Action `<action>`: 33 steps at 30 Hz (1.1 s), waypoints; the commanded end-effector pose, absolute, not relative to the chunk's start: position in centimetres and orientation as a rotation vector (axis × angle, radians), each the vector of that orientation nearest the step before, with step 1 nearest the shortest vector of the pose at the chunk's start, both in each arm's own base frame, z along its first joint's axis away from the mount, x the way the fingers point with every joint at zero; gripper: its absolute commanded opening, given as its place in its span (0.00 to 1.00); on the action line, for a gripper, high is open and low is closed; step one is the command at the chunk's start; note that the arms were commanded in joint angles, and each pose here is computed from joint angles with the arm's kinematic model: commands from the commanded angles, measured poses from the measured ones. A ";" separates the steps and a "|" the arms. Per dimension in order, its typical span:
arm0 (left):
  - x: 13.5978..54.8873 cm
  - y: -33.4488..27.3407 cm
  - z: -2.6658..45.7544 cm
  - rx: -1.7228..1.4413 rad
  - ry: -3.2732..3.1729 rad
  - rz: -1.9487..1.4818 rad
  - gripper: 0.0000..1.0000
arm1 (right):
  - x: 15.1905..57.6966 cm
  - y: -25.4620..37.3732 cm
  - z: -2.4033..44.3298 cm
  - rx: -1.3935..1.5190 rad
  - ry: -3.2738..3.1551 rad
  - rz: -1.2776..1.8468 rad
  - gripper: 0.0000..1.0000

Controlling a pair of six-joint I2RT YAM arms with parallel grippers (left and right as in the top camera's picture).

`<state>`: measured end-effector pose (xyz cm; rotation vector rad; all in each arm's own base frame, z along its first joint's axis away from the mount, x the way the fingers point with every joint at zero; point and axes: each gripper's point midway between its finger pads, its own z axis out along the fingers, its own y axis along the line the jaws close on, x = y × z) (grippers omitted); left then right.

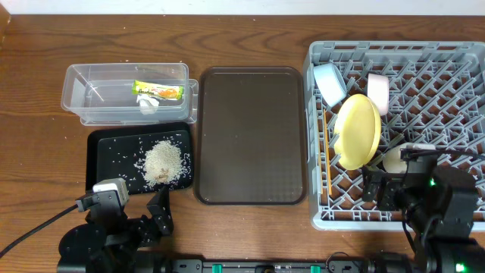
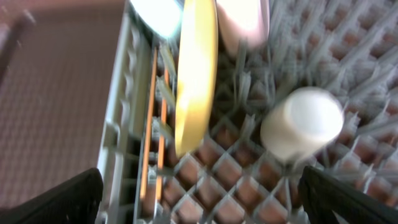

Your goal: Sort waste into correct bins and load items into the dishwasher rack

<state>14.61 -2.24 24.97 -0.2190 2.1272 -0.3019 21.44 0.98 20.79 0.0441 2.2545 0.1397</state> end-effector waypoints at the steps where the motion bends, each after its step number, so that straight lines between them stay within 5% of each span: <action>1: 14.6 -2.2 24.7 -0.228 2.135 -0.306 0.92 | 21.9 1.8 21.9 -0.089 2.116 0.119 0.99; 18: 14.6 -2.2 24.7 -0.228 2.135 -0.306 0.92 | 24.0 3.2 20.2 -0.189 1.512 0.078 0.99; 33: 14.6 -2.2 24.7 -0.228 2.135 -0.306 0.92 | 24.2 4.1 16.1 -0.269 1.607 0.092 0.99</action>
